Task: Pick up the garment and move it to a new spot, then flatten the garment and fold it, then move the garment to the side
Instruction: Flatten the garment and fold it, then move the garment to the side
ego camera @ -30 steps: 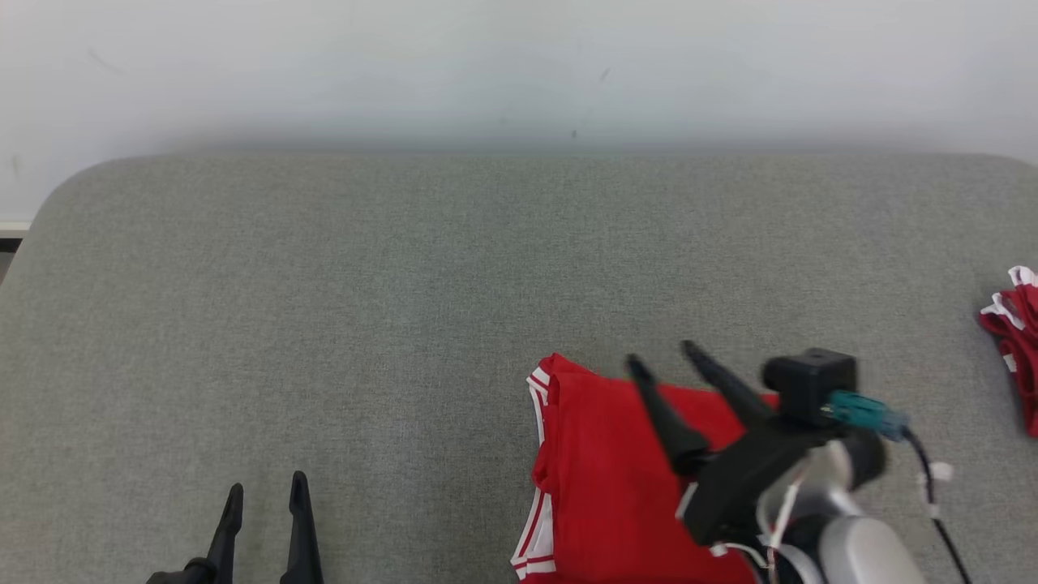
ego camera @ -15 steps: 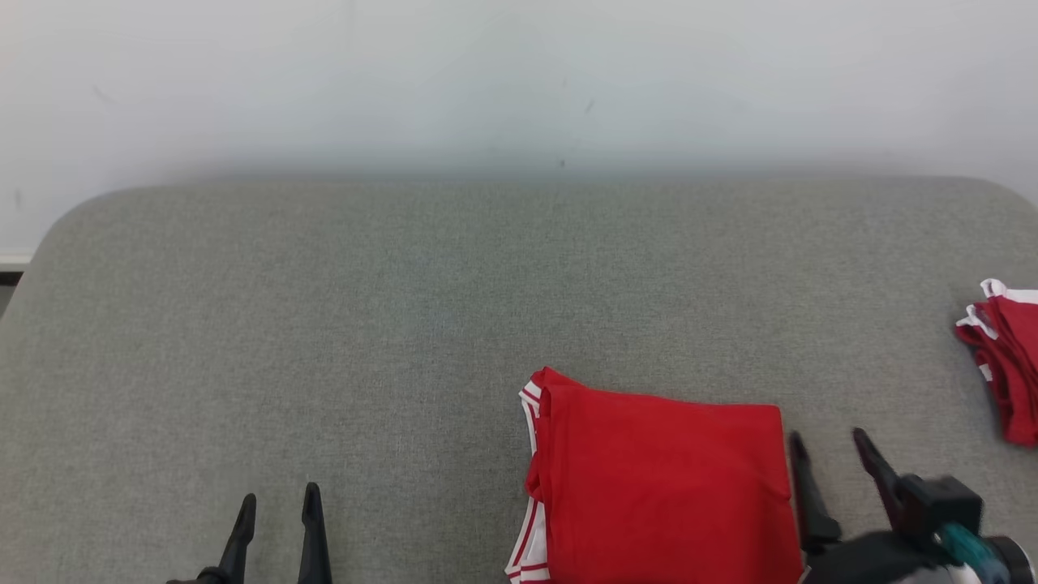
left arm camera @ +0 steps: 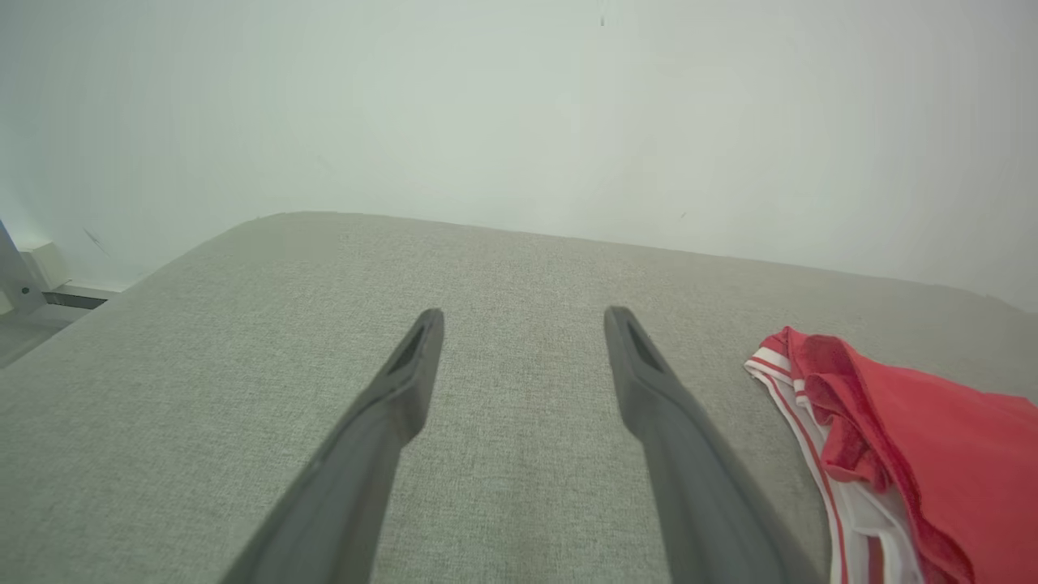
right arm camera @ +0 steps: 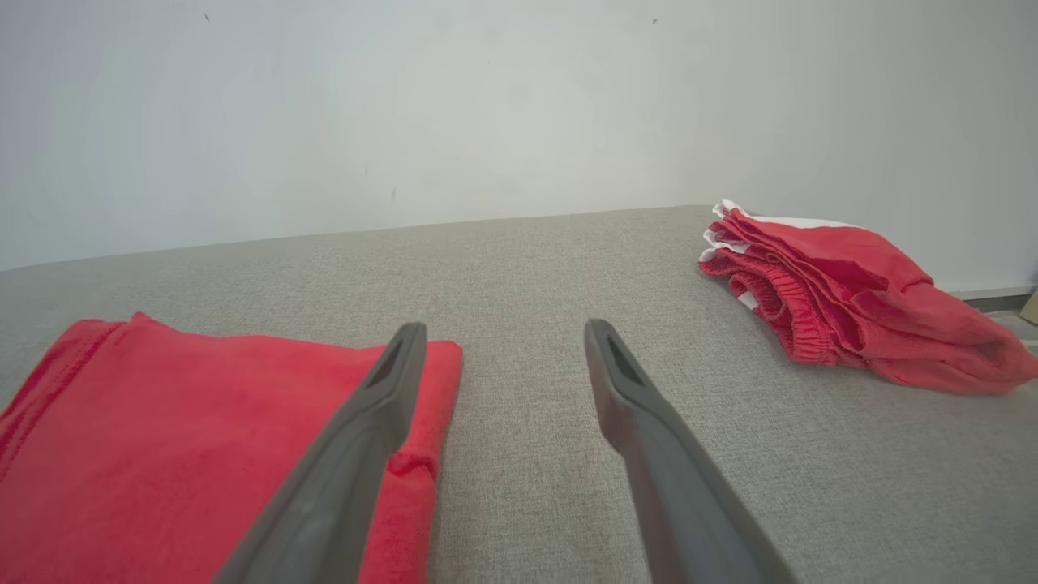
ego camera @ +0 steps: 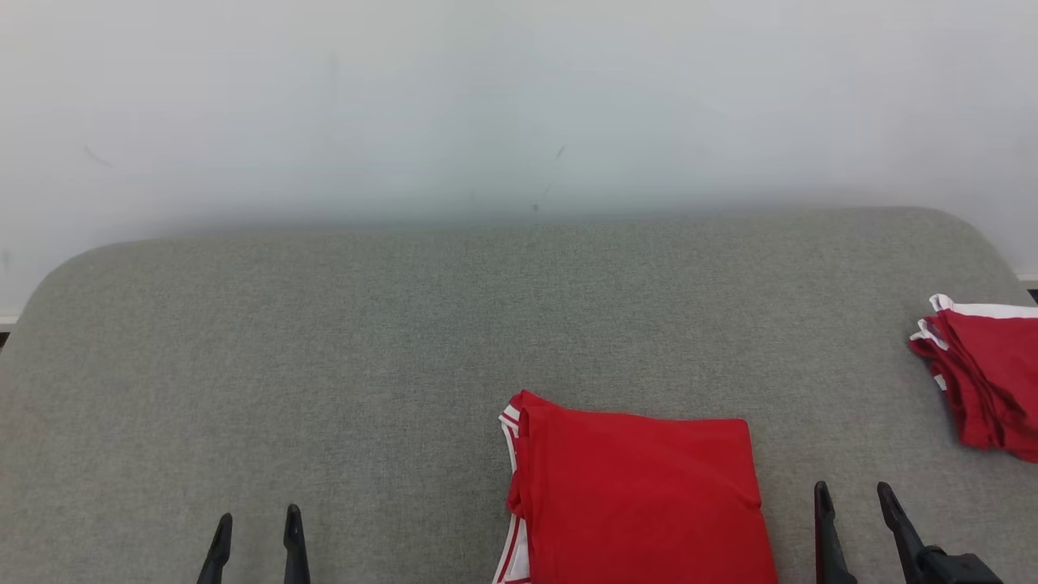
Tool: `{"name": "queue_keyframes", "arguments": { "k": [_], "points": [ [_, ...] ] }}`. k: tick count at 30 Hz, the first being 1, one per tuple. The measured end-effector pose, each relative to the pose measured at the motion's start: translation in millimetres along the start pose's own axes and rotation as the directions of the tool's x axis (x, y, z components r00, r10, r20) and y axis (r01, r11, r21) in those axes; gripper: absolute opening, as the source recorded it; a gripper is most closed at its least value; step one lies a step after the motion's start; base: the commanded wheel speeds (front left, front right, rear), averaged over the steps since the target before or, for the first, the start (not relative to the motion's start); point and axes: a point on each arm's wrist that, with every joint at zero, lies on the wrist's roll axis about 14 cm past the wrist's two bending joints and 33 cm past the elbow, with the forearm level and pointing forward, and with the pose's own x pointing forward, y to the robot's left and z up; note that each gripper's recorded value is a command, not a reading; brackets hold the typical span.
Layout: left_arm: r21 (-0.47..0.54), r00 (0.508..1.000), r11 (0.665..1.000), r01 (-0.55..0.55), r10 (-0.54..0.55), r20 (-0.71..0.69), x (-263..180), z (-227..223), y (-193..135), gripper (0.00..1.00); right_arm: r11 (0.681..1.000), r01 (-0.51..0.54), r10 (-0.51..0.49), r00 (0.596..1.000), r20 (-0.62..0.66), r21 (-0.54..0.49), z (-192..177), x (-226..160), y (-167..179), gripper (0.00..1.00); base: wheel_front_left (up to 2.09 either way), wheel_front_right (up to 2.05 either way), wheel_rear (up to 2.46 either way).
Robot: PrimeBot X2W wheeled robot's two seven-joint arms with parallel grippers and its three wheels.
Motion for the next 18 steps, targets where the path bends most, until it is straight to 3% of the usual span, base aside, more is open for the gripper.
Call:
{"name": "queue_keyframes", "arguments": {
  "k": [18],
  "points": [
    [0.022,1.0,1.0,-0.01,0.01,-0.005,-2,-1,5,1.0,1.0,-0.029,0.029,1.0,0.002,-0.002,0,-1,10,1.0,0.0,0.0,0.0]
  ]
}}
